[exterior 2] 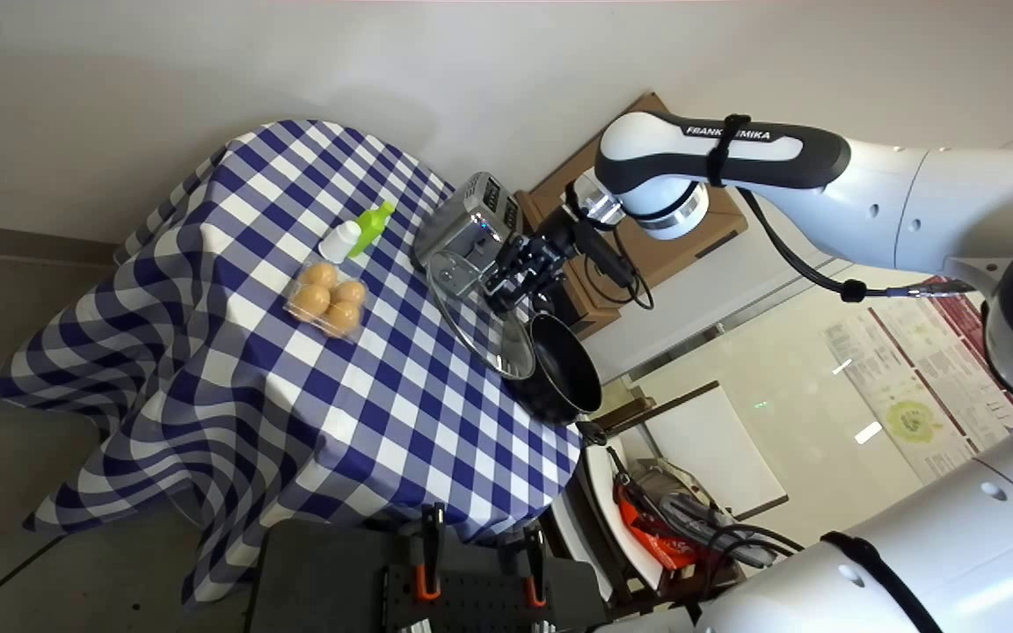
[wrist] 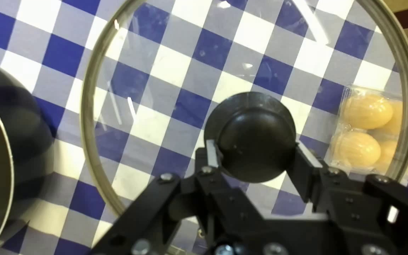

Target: Put the lid on the table

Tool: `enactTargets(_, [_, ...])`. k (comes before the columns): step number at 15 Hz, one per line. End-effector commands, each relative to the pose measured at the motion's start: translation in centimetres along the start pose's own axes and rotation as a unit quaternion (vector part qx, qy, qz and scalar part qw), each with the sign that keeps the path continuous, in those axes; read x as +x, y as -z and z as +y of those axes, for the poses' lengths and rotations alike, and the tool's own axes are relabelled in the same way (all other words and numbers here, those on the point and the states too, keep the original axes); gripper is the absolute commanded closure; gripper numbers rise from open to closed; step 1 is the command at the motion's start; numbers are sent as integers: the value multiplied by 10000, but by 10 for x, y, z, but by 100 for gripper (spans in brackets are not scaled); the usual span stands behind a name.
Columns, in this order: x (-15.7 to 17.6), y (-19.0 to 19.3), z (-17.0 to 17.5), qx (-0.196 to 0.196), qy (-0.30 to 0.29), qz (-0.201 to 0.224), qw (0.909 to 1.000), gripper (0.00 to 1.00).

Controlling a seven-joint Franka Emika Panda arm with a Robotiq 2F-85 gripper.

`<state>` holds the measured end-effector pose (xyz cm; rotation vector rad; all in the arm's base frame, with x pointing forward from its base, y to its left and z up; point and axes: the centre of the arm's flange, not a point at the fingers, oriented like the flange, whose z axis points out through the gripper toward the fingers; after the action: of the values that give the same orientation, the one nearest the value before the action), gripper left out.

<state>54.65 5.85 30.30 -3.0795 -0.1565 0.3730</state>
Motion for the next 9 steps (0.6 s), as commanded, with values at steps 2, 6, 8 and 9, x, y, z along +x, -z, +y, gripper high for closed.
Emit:
enactTargets(2, [8,-27,13,-28,61,-109,9999,76])
enactTargets(6, [14,-58,14,-141,235,-301,9992,76])
enactTargets(8, [17,-71,10,-231,333,-332,9986,76])
enactTargets(9, [20,-77,9,-301,367,-326,9983,76])
